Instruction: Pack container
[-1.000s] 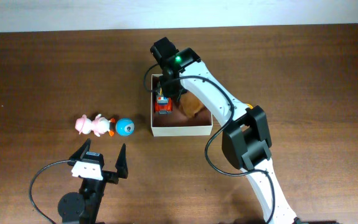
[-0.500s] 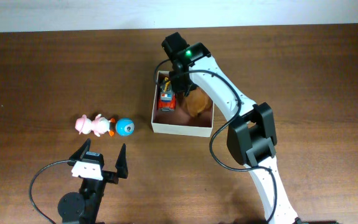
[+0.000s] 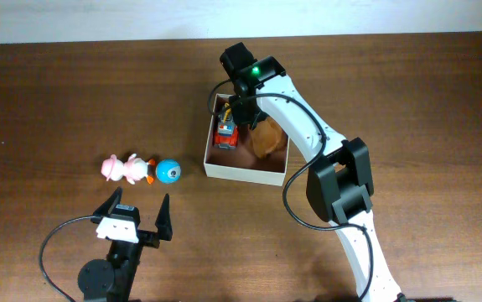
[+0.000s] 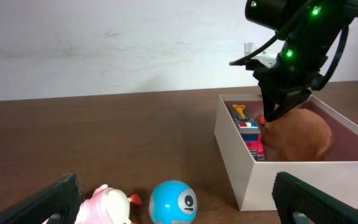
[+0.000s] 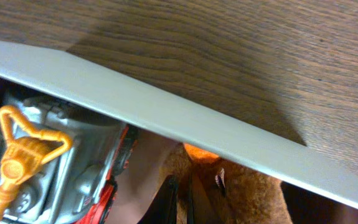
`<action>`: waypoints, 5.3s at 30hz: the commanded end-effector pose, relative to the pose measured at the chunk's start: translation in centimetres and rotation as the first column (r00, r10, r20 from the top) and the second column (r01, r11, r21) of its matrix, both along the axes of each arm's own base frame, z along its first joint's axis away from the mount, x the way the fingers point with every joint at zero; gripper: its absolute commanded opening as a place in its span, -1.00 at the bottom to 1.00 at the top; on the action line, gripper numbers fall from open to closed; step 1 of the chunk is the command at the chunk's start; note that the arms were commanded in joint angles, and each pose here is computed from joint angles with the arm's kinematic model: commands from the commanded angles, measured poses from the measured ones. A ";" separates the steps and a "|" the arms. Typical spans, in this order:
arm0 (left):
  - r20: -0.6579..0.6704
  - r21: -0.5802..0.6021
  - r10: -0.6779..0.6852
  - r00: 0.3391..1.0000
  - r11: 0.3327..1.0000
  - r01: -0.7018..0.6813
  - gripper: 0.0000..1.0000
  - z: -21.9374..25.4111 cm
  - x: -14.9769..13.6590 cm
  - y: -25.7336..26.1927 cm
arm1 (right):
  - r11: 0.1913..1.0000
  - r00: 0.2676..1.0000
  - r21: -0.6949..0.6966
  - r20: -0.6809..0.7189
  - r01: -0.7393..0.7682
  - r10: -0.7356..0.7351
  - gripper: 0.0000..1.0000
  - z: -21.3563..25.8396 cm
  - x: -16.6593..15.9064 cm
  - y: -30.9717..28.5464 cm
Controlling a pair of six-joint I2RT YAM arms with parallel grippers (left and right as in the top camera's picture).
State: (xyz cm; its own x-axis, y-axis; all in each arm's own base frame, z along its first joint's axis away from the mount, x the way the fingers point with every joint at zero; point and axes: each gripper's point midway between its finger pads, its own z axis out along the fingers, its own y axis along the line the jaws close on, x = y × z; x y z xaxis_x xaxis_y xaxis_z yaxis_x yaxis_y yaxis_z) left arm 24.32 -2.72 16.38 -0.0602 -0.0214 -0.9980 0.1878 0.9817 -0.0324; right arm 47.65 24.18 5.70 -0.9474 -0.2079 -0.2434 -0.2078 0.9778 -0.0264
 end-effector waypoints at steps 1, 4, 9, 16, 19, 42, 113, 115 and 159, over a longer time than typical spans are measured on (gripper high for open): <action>0.002 0.011 -0.001 1.000 1.000 0.001 0.99 -0.2 0.0 0.0 | 0.997 0.998 0.044 -0.027 -0.063 0.064 -0.93 0.0 -0.9 1.6; 0.002 0.011 -0.001 1.000 1.000 0.001 0.99 -0.2 0.0 0.0 | 0.996 0.996 0.042 -0.037 -0.081 0.083 -0.92 -0.1 -1.5 2.3; 0.001 0.011 -0.001 1.000 1.000 0.001 0.99 -0.2 0.0 0.0 | 0.990 0.989 0.043 -0.059 -0.135 0.137 -0.92 -0.2 -2.8 3.5; 0.002 0.011 -0.001 1.000 1.000 0.001 0.99 -0.2 0.0 0.0 | 0.985 0.982 0.047 -0.081 -0.167 0.171 -0.92 -0.3 -4.2 4.8; 0.002 0.011 -0.001 1.000 1.000 0.001 0.99 -0.2 0.0 0.0 | 0.982 0.978 0.060 -0.092 -0.181 0.186 -0.92 -0.3 -4.8 5.5; 0.002 0.011 -0.001 1.000 1.000 0.001 0.99 -0.2 0.0 0.0 | 0.979 0.957 -0.012 -0.215 -0.202 0.195 -0.92 -0.4 -7.9 3.7; 0.002 0.011 -0.001 1.000 1.000 0.001 0.99 -0.2 0.0 0.0 | 0.970 0.982 0.205 -0.166 0.128 -0.095 -0.92 1.7 1.9 -7.9; 0.002 0.011 -0.001 1.000 1.000 0.001 0.99 -0.2 0.0 0.0 | 0.972 0.985 0.212 -0.161 0.103 -0.069 -0.92 1.7 1.8 -7.4; 0.002 0.011 -0.001 1.000 1.000 0.001 0.99 -0.2 0.0 0.0 | 0.957 0.878 -0.058 -0.387 0.283 -0.283 0.98 5.3 -7.5 -20.1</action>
State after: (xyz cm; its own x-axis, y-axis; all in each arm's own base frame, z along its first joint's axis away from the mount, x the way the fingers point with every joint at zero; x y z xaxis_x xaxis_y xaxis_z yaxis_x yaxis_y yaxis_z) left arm 24.32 -2.72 16.38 -0.0603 -0.0218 -0.9979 0.1877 0.9817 -0.0328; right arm 41.35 4.88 14.11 -0.9949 0.0754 0.0663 0.0787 0.9957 0.0492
